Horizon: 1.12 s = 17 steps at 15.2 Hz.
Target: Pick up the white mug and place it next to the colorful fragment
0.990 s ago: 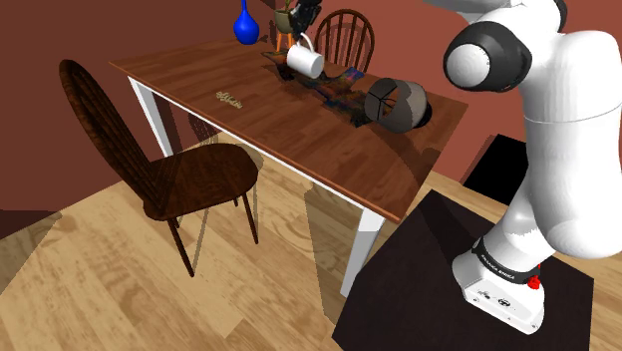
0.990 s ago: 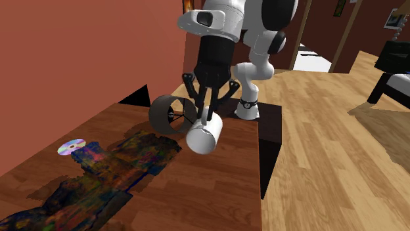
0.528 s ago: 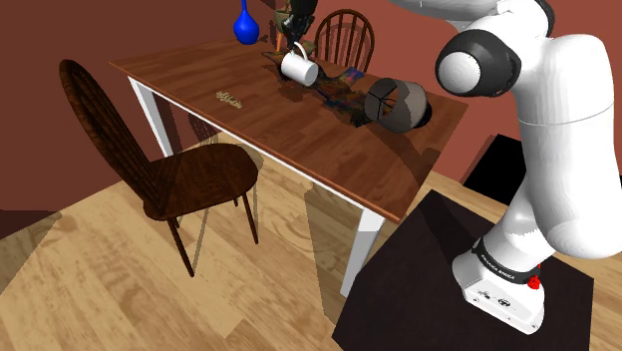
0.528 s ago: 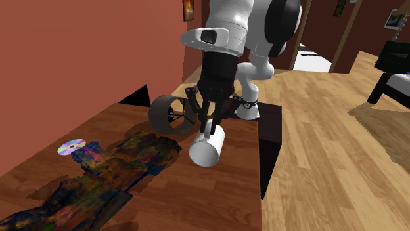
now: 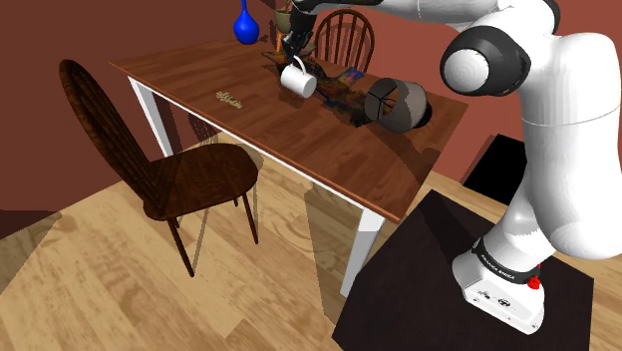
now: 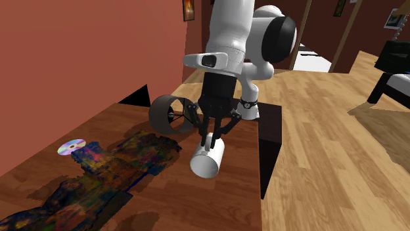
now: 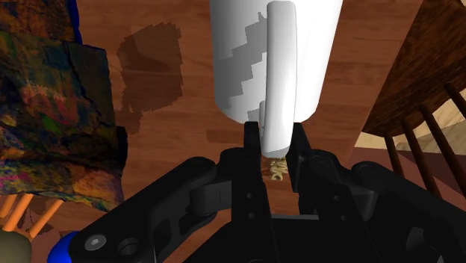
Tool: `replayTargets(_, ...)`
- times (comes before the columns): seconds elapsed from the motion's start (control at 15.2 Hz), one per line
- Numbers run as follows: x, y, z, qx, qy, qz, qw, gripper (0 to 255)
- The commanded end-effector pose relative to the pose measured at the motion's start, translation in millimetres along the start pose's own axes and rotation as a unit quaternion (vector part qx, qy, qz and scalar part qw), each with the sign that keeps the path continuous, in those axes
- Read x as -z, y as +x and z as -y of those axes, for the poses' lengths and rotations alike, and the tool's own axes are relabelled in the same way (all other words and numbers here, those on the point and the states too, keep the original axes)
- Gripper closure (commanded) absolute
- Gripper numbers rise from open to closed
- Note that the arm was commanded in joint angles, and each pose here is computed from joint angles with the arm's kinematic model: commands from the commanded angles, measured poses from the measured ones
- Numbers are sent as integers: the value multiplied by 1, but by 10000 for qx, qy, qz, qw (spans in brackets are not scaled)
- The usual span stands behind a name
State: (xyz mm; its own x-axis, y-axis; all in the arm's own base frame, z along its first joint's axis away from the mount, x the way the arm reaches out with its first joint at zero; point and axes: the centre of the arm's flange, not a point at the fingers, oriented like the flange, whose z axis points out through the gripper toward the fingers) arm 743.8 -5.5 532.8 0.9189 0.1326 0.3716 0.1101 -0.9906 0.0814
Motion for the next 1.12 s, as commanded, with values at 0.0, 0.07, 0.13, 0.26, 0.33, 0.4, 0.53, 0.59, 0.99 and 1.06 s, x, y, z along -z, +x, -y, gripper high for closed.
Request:
replayTargets(0.0,-10,-5,0,0,-1,-3,10000,255)
replayTargets(0.07,-15,-7,0,0,-1,-3,10000,255)
replayTargets(0.13,-20,-9,1,0,-1,-3,10000,255)
replayTargets(0.26,-29,-13,2,0,-1,-3,10000,255)
replayTargets(0.33,-34,-15,2,0,-1,-3,10000,255)
replayTargets(0.4,-39,-17,3,0,-1,-3,10000,255)
replayTargets(0.53,-49,-21,3,0,-1,-3,10000,255)
replayTargets(0.59,-54,-23,4,0,-1,-3,10000,255)
replayTargets(0.99,-83,-34,6,0,-1,-3,10000,255)
replayTargets(1.06,-88,-36,7,0,-1,-3,10000,255)
